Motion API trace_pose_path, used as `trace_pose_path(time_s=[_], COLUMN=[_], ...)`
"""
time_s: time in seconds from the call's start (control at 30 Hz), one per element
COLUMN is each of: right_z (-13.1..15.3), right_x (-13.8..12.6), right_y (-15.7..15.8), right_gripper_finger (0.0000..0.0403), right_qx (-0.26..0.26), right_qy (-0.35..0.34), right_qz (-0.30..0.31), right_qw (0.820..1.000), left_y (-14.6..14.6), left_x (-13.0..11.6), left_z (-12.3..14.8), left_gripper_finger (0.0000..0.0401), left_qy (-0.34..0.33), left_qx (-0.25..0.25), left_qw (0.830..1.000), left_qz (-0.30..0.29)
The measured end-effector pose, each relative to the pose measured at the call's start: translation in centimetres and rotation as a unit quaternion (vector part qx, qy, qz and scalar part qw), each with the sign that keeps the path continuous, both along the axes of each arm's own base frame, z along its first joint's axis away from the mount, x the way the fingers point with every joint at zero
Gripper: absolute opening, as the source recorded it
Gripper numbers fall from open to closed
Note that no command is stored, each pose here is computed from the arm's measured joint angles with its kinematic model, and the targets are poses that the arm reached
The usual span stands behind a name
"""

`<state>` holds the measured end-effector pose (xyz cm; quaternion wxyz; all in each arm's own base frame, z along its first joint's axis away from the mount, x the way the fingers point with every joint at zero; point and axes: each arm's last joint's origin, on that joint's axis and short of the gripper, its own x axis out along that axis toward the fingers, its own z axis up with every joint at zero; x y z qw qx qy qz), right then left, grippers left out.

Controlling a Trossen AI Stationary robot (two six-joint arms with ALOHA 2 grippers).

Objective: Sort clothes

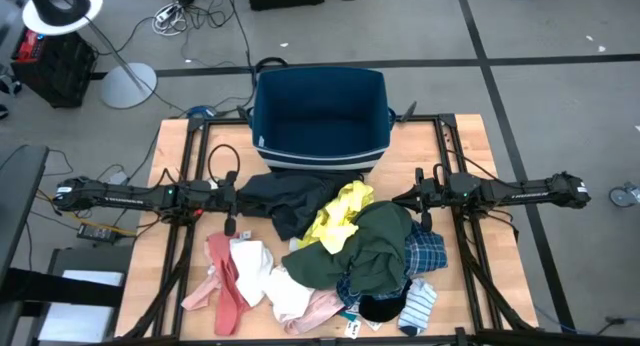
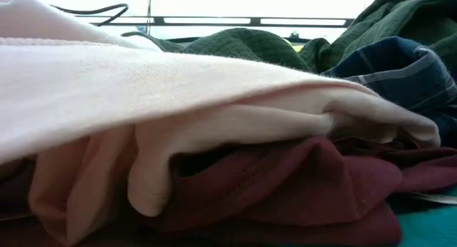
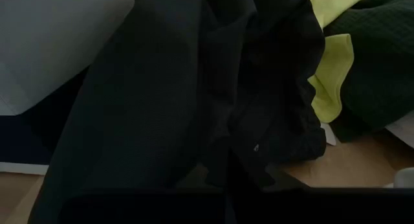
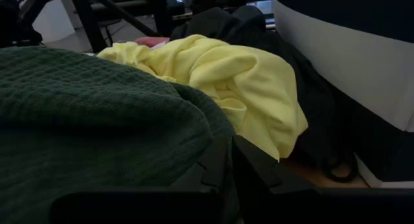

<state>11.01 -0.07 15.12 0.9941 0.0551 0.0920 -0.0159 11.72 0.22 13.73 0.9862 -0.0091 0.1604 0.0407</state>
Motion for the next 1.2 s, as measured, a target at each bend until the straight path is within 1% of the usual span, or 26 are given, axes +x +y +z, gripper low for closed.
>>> trace_pose_path(time_s=[0.13, 0.23, 0.47, 0.6, 0.7, 0.77, 0.9, 0.97, 1.07, 1.2], right_z=[0.0, 0.0, 0.0, 0.5, 2.2, 3.7, 7.1, 8.6, 10.7, 12.9], right_x=[0.0, 0.0, 0.0, -0.1, -0.4, -0.7, -1.1, -1.1, -0.6, 1.0], right_y=[0.0, 0.0, 0.0, 0.0, -0.1, -0.1, -0.2, -0.2, -0.2, -0.2], right_gripper_finger=[0.0028, 0.0027, 0.0027, 0.0009, 0.0004, 0.0003, 0.0002, 0.0001, 0.0001, 0.0001], right_qx=[0.001, 0.019, 0.036, 0.034, 0.032, 0.030, 0.025, 0.026, 0.037, 0.024], right_qy=[0.000, 0.000, -0.001, 0.020, 0.045, 0.051, 0.057, 0.073, 0.087, 0.118], right_qz=[0.000, -0.003, -0.007, -0.008, -0.019, -0.035, -0.042, -0.045, -0.056, -0.054], right_qw=[1.000, 1.000, 0.999, 0.999, 0.998, 0.998, 0.997, 0.996, 0.994, 0.991], left_y=[0.0, 0.0, 0.0, 0.0, 0.0, 0.0, 0.0, 0.0, 0.0, 0.0], left_x=[0.0, 0.0, 0.0, 0.0, 0.0, 0.0, 0.0, 0.0, 0.0, 0.0], left_z=[0.0, 0.0, 0.0, 0.0, 0.0, 0.0, 0.0, 0.0, 0.0, 0.0], left_gripper_finger=[0.0011, 0.0011, 0.0011, 0.0011, 0.0011, 0.0011, 0.0011, 0.0011, 0.0011, 0.0011], left_qy=[0.000, 0.000, 0.000, 0.000, 0.000, 0.000, 0.000, 0.000, 0.000, 0.000], left_qx=[0.000, 0.000, 0.000, 0.000, 0.000, 0.000, 0.000, 0.000, 0.000, 0.000], left_qw=[1.000, 1.000, 1.000, 1.000, 1.000, 1.000, 1.000, 1.000, 1.000, 1.000], left_qz=[0.000, 0.000, 0.000, 0.000, 0.000, 0.000, 0.000, 0.000, 0.000, 0.000])
